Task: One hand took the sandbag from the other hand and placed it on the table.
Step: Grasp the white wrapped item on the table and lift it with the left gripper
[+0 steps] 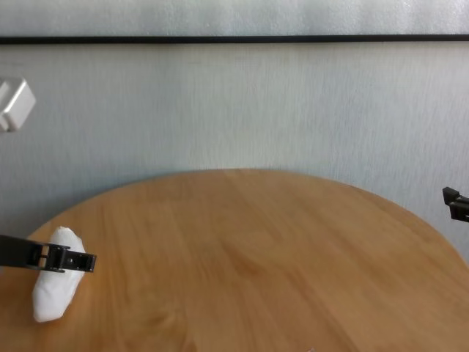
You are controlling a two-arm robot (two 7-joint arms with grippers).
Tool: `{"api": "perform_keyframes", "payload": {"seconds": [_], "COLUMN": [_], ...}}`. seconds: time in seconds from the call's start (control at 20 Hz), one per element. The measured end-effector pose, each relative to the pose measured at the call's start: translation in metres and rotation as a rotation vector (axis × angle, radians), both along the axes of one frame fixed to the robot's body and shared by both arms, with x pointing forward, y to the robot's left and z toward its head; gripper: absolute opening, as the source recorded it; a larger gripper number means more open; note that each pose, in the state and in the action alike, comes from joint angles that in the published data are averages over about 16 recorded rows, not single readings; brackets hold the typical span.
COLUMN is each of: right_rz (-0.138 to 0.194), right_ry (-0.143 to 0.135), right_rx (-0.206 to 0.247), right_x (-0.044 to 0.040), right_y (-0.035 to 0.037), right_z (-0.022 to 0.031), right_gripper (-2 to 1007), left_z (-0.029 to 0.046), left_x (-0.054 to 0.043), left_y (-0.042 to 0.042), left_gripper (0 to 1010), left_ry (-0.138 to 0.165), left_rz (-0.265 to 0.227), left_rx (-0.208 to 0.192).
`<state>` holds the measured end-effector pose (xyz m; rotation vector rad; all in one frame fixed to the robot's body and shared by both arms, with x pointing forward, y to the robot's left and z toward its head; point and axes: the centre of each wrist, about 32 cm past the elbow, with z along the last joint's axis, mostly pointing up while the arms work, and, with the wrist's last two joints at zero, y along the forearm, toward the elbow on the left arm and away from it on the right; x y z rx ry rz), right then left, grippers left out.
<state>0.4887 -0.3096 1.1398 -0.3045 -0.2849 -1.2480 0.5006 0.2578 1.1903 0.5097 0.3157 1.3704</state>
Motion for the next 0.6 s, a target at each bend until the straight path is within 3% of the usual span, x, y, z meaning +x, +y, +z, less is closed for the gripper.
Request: {"api": "perform_keyframes", "payload": {"seconds": [0.6], "right_rz": [0.000], "right_ry": [0.000], "right_rx": [0.000], "right_x": [0.0000], "right_y": [0.0000], "right_z": [0.0000], "right_gripper": [1001], "left_z": [-0.0135], "left_x": [0.0093], "left_y": [-0.0014], "left_gripper": [1000], "left_ry": [0.023], "left_rz": [0.019], "left_rx": [-0.001]}}
